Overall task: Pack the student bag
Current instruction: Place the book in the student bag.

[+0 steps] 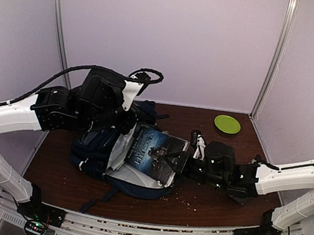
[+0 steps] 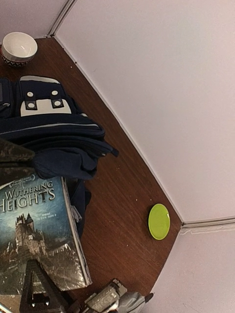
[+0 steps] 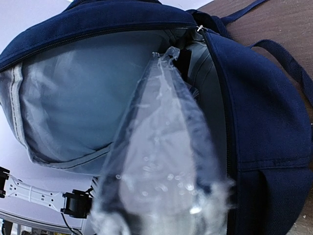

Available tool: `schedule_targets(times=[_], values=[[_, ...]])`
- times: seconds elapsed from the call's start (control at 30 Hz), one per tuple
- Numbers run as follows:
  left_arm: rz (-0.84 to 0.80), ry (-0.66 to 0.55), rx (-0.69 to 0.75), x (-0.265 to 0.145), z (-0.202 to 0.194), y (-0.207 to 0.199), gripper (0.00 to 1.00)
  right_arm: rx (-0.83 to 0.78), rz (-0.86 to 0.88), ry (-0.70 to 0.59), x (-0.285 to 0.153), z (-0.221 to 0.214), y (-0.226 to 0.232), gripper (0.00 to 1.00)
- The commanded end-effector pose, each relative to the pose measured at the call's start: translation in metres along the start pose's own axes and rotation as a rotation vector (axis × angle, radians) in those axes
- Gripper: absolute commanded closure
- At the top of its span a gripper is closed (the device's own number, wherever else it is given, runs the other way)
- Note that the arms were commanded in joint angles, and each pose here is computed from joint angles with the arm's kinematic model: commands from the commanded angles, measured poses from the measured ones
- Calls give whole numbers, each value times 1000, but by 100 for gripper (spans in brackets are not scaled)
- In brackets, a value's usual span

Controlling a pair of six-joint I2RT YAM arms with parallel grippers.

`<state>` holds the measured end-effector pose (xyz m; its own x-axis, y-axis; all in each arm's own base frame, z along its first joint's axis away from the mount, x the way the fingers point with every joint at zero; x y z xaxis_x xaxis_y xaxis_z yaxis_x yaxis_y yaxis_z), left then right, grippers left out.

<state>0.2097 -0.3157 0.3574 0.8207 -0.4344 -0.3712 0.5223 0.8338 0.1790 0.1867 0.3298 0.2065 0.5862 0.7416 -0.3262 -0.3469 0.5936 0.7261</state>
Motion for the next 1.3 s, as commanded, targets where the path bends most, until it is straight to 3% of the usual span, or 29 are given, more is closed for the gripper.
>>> schedule_targets(times=[0.0,0.33,0.5,0.6,0.87,1.27], values=[[-42,-197,-134,-26,45,12,100,152,304,-176,0,49,64,100],[-62,-217,-144,-38,43,19,100,274,315,-184,37,47,68,100],[-65,-214,-137,-38,41,19,100,333,401,-143,53,44,84,100],[-39,-197,-117,-34,38,19,100,343,431,-153,41,45,84,100],[-53,-194,-95,-27,43,11,100,235,294,-164,-3,50,62,100],[-255,-217,-99,-31,70,-35,100,299,300,-227,13,57,58,100]])
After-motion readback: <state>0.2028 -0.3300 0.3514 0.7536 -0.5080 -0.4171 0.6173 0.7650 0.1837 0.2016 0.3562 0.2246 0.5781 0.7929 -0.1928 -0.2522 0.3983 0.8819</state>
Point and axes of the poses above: each gripper's point midway between its finger pads, its own x axis out along the fingers, its own y axis along the line the jaws close on, z = x × y, the point moved 4 cm from there along -x, back along the fingers, and after that the axes turned 4 degrees about -x, right-handed, at the moved point
